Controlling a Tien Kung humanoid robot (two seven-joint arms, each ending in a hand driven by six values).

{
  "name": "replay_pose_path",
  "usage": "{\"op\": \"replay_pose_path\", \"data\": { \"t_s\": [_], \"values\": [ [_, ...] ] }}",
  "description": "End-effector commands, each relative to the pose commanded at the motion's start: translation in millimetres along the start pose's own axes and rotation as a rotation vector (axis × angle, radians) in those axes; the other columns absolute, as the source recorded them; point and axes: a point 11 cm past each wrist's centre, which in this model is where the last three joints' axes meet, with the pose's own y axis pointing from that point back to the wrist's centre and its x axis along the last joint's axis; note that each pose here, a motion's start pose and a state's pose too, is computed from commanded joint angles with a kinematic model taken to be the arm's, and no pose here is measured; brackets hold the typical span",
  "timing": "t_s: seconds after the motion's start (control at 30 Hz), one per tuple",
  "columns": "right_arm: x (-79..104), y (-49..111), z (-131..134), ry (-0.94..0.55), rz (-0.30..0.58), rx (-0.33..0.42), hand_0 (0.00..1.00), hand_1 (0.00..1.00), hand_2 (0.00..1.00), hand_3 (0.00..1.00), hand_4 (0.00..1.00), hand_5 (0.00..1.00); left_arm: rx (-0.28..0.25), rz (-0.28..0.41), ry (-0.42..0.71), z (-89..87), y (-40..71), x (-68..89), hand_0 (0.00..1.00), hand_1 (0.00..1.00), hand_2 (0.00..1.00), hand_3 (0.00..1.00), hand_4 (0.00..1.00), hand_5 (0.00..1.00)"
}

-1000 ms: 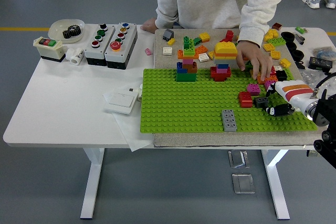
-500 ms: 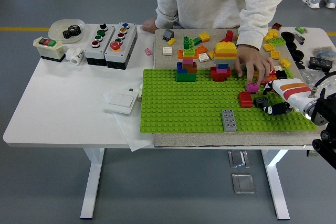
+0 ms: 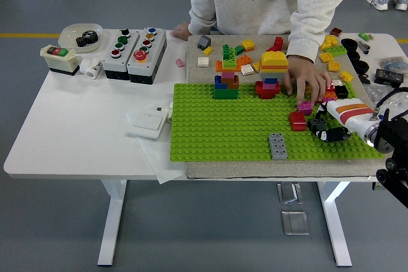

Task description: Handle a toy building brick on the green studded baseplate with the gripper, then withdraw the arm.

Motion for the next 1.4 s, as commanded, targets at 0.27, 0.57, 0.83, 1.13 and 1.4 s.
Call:
{"op": "replay_pose_path", "data": {
  "t_s": [0.27,0.57,0.83,1.13,1.4],
  "values": [
    [0.5,0.6,0,0.004,0.005,0.010,0.550,0.621,0.653,0.606,0.791,0.396,0.002,0.000,-0.002,-0.6,0.0,0.3,0.785,0.710,0.605,0.541,0.534,0.558],
    [1.1,2.0,0,0.002,0.013,0.019,0.483,0.520,0.561,0.534,0.742,0.401,0.003,-0.002,-0.004,-1.0,-0.2,-0.8,0.785,0.710,0.606,0.541,0.534,0.557],
    [2.1,2.7,1,-0.005,0.013,0.020,0.480,0.504,0.547,0.523,0.732,0.400,0.002,0.000,-0.003,-0.8,-0.2,-0.6,0.785,0.710,0.605,0.541,0.534,0.558],
    [9.3,4.4,3,-0.020,0.035,0.020,0.485,0.498,0.544,0.519,0.716,0.403,-0.001,0.000,-0.002,0.1,-0.1,-0.7,0.786,0.709,0.606,0.541,0.534,0.557],
    [16.5,8.1,5,-0.068,0.050,0.020,0.485,0.498,0.543,0.518,0.703,0.402,0.000,0.001,0.000,0.4,0.0,-0.3,0.785,0.712,0.605,0.541,0.534,0.557]
  ]
}}
